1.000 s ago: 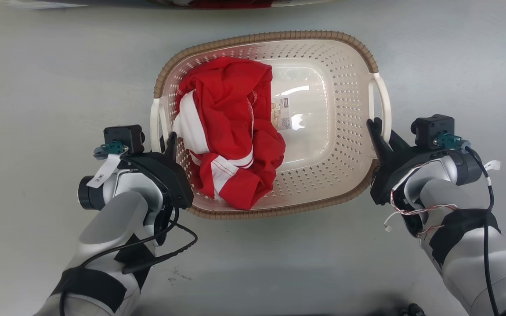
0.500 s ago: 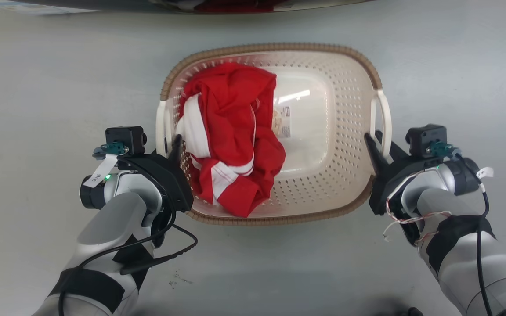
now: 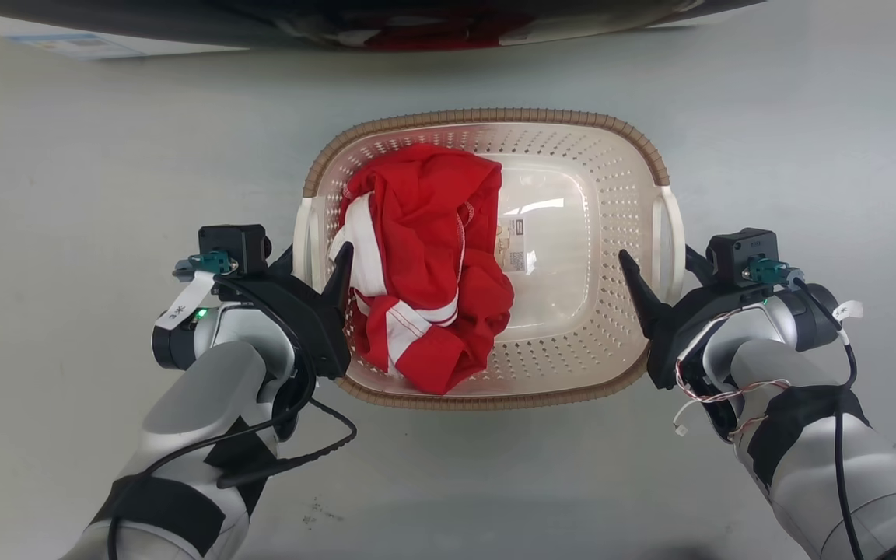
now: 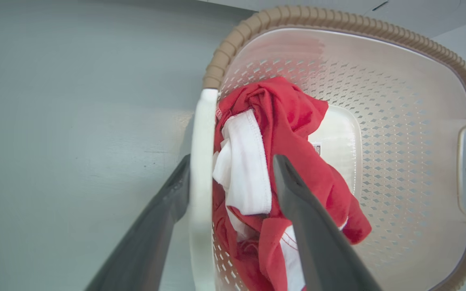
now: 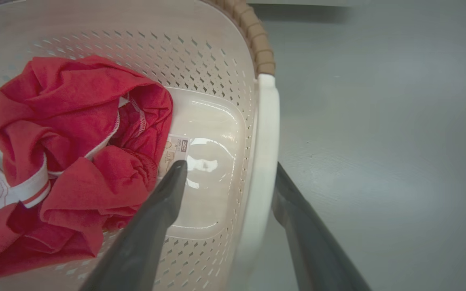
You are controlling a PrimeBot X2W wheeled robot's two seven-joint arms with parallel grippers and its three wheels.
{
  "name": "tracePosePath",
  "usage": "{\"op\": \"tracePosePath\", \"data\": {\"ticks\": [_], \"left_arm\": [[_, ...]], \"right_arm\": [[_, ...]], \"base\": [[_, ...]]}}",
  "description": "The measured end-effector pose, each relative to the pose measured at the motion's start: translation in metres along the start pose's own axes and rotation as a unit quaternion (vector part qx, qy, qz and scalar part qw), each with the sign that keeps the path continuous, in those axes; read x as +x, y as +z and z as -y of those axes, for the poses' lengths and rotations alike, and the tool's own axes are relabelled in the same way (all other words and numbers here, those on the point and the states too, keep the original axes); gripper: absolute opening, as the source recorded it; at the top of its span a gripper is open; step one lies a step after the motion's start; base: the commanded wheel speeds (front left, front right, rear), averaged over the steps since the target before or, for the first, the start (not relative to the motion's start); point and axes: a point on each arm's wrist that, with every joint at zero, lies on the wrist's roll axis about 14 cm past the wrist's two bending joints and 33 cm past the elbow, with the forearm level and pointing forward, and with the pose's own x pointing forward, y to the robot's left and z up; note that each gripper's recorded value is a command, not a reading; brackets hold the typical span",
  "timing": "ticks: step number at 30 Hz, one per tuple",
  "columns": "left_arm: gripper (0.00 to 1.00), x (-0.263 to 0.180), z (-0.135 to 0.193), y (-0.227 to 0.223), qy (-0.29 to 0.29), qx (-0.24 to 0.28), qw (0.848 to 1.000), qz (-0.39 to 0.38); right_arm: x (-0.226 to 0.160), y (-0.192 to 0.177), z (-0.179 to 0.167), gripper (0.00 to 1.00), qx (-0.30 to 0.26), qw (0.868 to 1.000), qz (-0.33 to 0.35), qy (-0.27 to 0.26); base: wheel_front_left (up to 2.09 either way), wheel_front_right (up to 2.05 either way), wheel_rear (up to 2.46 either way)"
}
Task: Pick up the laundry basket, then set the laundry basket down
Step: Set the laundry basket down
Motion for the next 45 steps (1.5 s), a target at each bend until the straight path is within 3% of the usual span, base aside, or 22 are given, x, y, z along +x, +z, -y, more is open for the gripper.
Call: {"op": "tracePosePath", "data": {"ticks": [26, 33, 45], "left_arm": [[1.00, -0.075, 0.018, 0.040, 0.001, 0.048, 0.994, 0.093], [1.00, -0.103, 0.036, 0.064, -0.012, 0.062, 0.988, 0.144], [1.00, -0.153, 0.027, 0.087, 0.018, 0.050, 0.973, 0.224]], "right_arm": [[-0.078, 0.052, -0.005, 1.00, 0.016, 0.995, 0.093, -0.027], [-0.112, 0.073, -0.004, 1.00, 0.034, 0.988, 0.148, -0.040], [-0.161, 0.123, -0.020, 1.00, 0.027, 0.965, 0.255, -0.052]], "base": [[0.00, 0.00, 0.00], [0.00, 0.00, 0.00], [0.00, 0.00, 0.00]]}}
